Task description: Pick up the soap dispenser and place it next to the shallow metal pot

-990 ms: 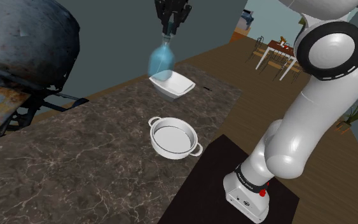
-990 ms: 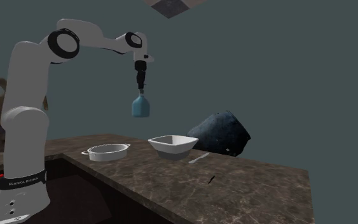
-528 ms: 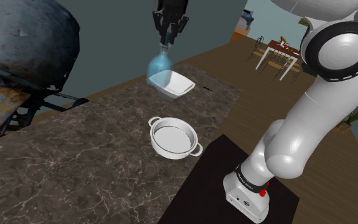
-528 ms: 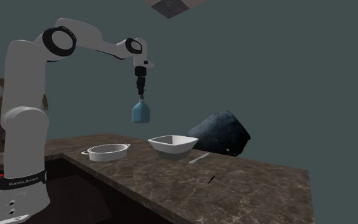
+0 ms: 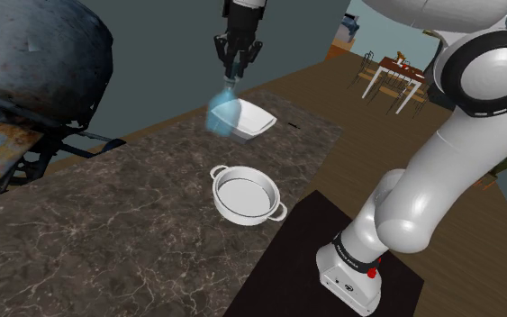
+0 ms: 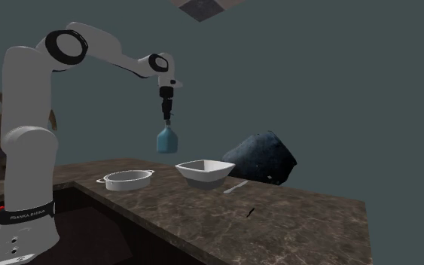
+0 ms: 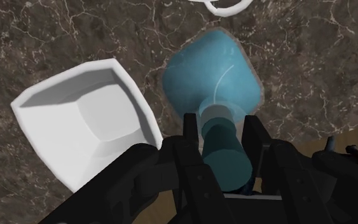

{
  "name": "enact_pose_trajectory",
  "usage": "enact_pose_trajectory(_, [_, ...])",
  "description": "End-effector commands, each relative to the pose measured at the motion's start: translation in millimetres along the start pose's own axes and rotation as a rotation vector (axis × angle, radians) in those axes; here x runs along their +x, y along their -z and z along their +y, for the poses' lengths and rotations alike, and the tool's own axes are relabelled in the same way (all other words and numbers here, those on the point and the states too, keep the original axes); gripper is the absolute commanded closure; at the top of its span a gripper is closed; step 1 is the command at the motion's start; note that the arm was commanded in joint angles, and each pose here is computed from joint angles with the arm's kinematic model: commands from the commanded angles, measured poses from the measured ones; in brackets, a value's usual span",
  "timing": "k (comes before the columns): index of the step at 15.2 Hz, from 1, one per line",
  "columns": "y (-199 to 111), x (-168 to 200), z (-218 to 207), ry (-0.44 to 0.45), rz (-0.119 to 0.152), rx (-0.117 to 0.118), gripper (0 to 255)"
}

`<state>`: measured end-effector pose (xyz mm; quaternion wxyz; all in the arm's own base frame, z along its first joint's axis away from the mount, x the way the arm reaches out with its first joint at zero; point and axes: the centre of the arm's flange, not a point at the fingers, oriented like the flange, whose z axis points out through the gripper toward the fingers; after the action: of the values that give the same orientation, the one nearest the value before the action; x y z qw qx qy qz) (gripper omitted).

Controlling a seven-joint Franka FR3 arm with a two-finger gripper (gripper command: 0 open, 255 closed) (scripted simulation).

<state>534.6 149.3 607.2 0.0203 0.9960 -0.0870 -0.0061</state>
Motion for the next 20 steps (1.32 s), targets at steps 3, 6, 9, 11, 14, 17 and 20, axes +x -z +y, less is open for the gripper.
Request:
enact_pose_trajectory(3, [-21.2,-0.1,-1.8,0.000,0.001,0.000,255])
enact_pose_trajectory(6, [-37.0,0.0,-2.5,0.000,0.001,0.000,255])
enact_pose_trajectory(9, [-52.9,0.2,-3.1,0.000,0.001,0.000,255])
enact_pose_trajectory(11, [-63.4,0.3,-3.6,0.000,0.001,0.000,255])
enact_pose_trajectory(14, [-79.2,0.4,-4.2,0.000,0.001,0.000,255])
enact_pose_trajectory(17, [-95.1,0.5,-4.9,0.000,0.001,0.000,255])
enact_pose_trajectory(20, [-110.9,0.7,-5.5,0.000,0.001,0.000,255])
